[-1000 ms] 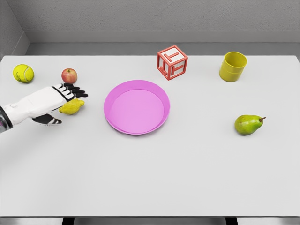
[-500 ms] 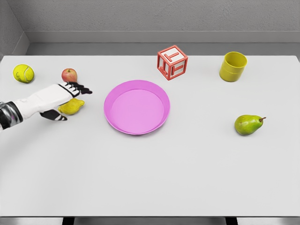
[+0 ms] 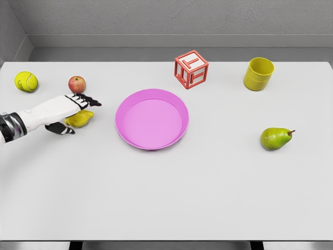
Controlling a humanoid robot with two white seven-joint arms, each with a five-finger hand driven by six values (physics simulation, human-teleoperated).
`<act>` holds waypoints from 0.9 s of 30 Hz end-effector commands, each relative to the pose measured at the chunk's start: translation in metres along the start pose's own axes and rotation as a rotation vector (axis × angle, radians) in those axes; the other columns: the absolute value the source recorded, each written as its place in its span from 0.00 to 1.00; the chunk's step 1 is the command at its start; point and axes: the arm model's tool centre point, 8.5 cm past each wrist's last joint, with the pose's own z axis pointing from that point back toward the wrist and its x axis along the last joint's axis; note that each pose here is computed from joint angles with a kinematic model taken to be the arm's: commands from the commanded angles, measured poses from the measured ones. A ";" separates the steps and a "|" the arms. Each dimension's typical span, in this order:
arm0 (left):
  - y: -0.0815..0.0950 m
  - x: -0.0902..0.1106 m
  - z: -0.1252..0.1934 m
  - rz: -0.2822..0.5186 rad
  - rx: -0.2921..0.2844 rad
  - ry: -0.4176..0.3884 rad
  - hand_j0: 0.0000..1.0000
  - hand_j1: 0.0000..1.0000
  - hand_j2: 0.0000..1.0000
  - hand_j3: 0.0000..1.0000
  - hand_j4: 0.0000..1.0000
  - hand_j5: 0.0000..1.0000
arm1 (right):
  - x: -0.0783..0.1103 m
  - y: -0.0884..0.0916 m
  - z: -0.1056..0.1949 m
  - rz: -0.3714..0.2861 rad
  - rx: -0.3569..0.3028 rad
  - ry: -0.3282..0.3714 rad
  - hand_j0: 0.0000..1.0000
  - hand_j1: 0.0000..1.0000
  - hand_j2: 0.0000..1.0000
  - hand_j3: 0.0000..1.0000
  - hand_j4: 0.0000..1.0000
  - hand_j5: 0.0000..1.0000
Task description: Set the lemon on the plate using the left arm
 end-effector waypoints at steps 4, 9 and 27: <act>-0.004 -0.003 0.002 0.001 -0.038 0.009 0.81 0.81 0.81 0.81 0.81 0.81 | 0.000 0.000 0.000 0.000 -0.001 0.000 1.00 1.00 1.00 1.00 1.00 1.00; -0.008 -0.002 0.003 0.001 -0.055 0.007 0.70 0.70 0.70 0.70 0.70 0.70 | 0.000 0.000 0.000 0.000 -0.001 0.000 1.00 1.00 1.00 1.00 1.00 1.00; 0.008 -0.003 0.003 -0.013 -0.020 0.003 0.52 0.52 0.52 0.52 0.52 0.52 | 0.000 0.000 0.000 0.000 -0.001 0.000 1.00 1.00 1.00 1.00 1.00 1.00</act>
